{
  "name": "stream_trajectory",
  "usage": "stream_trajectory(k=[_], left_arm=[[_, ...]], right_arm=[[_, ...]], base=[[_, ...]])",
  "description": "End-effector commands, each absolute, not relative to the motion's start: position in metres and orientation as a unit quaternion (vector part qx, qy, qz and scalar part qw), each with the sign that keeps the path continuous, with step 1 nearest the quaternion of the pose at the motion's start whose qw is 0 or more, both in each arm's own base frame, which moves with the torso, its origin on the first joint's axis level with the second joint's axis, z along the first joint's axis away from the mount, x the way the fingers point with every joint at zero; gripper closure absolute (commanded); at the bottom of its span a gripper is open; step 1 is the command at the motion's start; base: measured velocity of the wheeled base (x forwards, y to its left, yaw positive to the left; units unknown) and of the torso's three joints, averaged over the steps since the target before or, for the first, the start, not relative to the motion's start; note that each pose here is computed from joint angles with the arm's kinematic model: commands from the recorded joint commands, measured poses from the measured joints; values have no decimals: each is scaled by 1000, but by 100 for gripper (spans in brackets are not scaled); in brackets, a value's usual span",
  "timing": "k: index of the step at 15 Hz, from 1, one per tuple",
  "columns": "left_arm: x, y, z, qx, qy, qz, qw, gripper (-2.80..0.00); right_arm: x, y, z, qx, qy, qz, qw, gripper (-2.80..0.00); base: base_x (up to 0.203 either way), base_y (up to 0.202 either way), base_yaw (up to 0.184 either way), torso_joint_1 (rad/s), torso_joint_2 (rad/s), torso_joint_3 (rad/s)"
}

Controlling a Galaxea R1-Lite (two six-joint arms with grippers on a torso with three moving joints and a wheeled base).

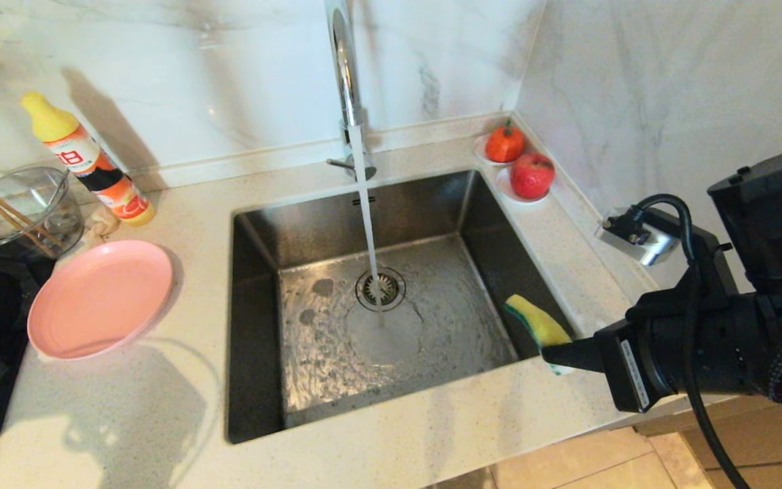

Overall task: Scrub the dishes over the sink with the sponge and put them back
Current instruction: Place the plate on the table

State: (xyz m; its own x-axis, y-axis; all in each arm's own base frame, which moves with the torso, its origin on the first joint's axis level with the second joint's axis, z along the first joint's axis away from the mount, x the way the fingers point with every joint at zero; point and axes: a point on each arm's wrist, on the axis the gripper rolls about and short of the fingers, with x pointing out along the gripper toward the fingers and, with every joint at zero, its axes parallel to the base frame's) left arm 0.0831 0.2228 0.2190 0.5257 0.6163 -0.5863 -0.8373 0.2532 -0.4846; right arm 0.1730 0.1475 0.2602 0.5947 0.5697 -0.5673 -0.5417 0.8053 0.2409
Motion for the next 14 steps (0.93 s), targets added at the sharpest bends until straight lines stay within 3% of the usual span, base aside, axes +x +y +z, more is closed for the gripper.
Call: stream_trajectory(k=[1,6,11,14], left_arm=[[84,231,196,-421,171,466,759,0],[90,248,171,-430,187,461,754,0],[95,261,166,-426,167,399,795,0],[101,275,156,-424,163,385,803,0]], right_arm=[[176,148,258,21,331,307,892,0],[176,148,260,20,330,308,892,0],[178,149,258,13,334,307,891,0],[179,151,254,8,338,307,890,0]], base=[[0,0,0,0,0,0],[0,0,0,0,0,0],[0,0,0,0,0,0],[0,0,0,0,0,0]])
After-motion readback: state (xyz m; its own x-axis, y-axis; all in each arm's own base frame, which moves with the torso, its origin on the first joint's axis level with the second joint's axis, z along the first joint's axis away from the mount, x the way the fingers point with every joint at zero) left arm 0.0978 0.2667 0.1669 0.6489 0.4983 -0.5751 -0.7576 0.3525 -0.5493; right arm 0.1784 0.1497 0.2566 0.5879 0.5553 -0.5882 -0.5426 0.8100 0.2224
